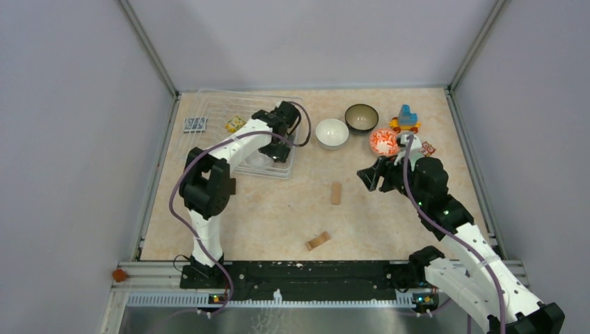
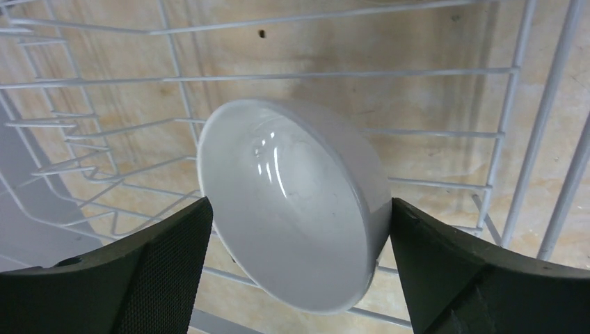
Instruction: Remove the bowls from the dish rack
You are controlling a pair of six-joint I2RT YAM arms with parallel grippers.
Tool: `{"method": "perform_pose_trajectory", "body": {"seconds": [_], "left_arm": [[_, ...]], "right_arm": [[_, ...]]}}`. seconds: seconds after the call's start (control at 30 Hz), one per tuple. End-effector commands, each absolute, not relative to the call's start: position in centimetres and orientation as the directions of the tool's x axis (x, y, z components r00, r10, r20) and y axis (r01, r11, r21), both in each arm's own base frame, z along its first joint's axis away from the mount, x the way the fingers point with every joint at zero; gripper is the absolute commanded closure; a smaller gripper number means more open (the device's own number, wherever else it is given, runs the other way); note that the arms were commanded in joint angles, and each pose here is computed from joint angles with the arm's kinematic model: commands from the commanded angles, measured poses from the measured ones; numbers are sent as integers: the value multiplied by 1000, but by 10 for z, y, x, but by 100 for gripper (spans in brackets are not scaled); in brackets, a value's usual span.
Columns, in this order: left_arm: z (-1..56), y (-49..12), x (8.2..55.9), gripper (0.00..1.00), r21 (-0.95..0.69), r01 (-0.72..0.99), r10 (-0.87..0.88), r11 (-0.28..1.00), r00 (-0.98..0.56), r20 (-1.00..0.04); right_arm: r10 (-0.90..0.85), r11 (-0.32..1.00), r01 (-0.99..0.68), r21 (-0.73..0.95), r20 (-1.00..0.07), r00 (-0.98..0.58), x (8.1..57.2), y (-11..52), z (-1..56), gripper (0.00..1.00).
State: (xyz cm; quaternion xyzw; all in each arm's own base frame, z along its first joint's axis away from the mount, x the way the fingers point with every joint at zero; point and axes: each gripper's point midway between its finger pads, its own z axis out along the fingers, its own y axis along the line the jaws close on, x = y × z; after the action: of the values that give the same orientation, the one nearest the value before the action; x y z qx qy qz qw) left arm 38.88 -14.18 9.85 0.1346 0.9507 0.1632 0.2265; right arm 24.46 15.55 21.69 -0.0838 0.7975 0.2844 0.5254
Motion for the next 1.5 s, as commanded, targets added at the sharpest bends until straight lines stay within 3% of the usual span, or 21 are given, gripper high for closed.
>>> {"method": "perform_pose_trajectory", "body": {"seconds": [0.0,0.33,0.4,0.43,0.57,0.87,0.93,1.1,1.27,1.47], "left_arm": [[105,-163,389,2,267,228,322,936,-861,-395],[113,-170,389,23,224,238,313,945,-855,-412],[116,-170,389,46,219,237,311,947,-853,-420],[116,-171,389,51,209,242,311,948,-849,-427],[110,-180,383,52,155,277,317,948,-853,-413],[92,-171,379,54,195,255,313,947,-869,-383],[91,-169,381,61,207,250,313,946,-868,-384],[115,-148,393,100,322,152,289,935,-851,-438],[179,-144,406,100,325,111,289,939,-766,-574],[259,-177,408,100,181,239,296,954,-653,-697]], "right_arm": [[184,820,-456,346,-914,-363,248,155,246,37],[184,821,-455,345,-914,-362,249,155,243,37],[183,821,-455,345,-914,-363,249,155,243,37],[183,820,-456,345,-914,-363,249,155,243,37],[184,820,-456,345,-914,-361,249,155,243,37],[180,822,-450,349,-909,-376,248,155,238,37],[182,822,-450,350,-909,-375,247,154,238,37],[180,823,-450,346,-911,-371,247,154,240,37],[181,828,-448,337,-917,-355,248,152,247,37],[182,829,-455,325,-927,-329,249,151,266,37]]}}
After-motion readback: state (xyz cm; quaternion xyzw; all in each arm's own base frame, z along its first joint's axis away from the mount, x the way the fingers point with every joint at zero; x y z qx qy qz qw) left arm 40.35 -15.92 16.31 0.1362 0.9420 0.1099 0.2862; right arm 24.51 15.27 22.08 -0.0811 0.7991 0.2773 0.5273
